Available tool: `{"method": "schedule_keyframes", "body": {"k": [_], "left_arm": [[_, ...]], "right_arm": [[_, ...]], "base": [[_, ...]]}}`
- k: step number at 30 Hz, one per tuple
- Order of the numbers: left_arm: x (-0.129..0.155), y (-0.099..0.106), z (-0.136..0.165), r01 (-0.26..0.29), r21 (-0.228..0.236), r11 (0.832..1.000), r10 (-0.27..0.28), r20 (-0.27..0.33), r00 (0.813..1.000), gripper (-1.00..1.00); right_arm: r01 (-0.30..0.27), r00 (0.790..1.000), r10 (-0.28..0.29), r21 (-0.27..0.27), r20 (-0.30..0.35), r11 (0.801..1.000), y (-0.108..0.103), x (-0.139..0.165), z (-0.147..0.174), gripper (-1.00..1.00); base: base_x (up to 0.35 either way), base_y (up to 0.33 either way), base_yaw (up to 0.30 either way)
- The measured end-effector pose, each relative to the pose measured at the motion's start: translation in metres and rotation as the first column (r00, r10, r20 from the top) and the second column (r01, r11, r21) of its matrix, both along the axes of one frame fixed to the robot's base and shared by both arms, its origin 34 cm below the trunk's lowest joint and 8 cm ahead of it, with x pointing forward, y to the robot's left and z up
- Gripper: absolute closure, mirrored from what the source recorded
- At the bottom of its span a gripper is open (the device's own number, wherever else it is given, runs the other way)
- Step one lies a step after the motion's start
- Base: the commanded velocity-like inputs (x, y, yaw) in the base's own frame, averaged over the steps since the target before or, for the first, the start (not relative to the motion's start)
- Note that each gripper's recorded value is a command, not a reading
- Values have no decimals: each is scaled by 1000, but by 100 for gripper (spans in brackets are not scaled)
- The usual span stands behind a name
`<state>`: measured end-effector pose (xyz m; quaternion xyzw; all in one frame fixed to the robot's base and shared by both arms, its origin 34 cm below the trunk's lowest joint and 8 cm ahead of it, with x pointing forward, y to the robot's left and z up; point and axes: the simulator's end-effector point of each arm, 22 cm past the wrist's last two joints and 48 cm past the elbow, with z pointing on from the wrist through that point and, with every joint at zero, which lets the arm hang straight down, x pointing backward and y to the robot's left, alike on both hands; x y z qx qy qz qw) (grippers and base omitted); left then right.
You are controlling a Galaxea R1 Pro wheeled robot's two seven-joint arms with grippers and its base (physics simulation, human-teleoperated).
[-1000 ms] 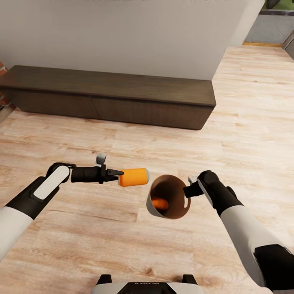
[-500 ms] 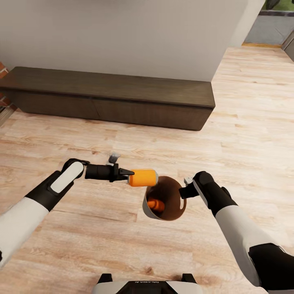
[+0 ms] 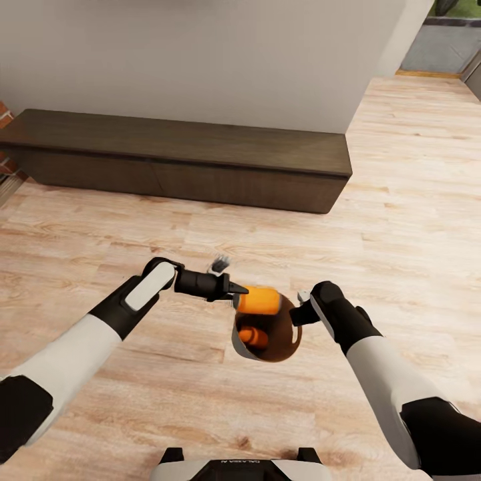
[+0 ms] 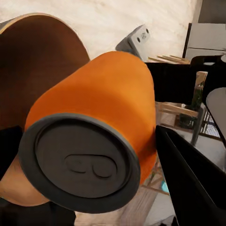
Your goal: Put the three can of soda from the living room inside the tash can in the kitchen.
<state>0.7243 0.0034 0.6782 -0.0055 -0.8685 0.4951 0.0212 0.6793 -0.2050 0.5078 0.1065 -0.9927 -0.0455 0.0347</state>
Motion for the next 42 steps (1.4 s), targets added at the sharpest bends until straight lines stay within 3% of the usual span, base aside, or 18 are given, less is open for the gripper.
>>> {"method": "schedule_keyframes", "body": {"k": [3, 7, 9, 14, 18, 22, 32, 36, 38, 42], "left_arm": [[-8, -9, -10, 30, 63, 998, -31, 3, 1000, 100], [-15, -23, -18, 58, 118, 991, -59, 5, 998, 100], [-17, -21, -28, 71, 187, 980, -75, 11, 997, 100], [-19, -23, -38, 84, 279, 957, -93, 19, 995, 100], [-20, -23, -48, 95, 374, 923, -113, 27, 993, 100], [-21, -26, -51, 100, 422, 901, -125, 31, 992, 100], [-29, -23, -61, 128, 478, 869, -160, 26, 987, 100], [-35, -19, -68, 152, 520, 841, -195, 30, 980, 100], [-35, -12, -73, 154, 559, 815, -208, 33, 978, 100], [-36, -11, -74, 159, 582, 797, -220, 34, 975, 100]], "right_arm": [[-15, 1000, 15, -30, 7, 999, 1, 1, -1, 100], [-8, 1000, 8, -19, 5, 1000, 7, 0, 0, 100], [-8, 1000, 8, -20, 4, 1000, 7, 0, -1, 100], [-15, 1000, 15, -29, 5, 999, 6, 0, -1, 100], [-12, 1000, 12, -25, -9, 1000, 7, -5, -3, 100], [-18, 1000, 18, -33, -11, 999, 6, -6, -4, 100], [-20, 1000, 19, -20, -13, 1000, 15, -7, -4, 100], [-18, 1000, 18, -17, -13, 1000, 16, -7, -4, 100], [-20, 1000, 20, -14, -13, 1000, 18, -7, -4, 100], [-19, 1000, 19, -5, -14, 1000, 22, -8, -3, 100]], "base": [[0, 0, 0], [0, 0, 0], [0, 0, 0], [0, 0, 0], [0, 0, 0], [0, 0, 0], [0, 0, 0], [0, 0, 0], [0, 0, 0], [0, 0, 0]]}}
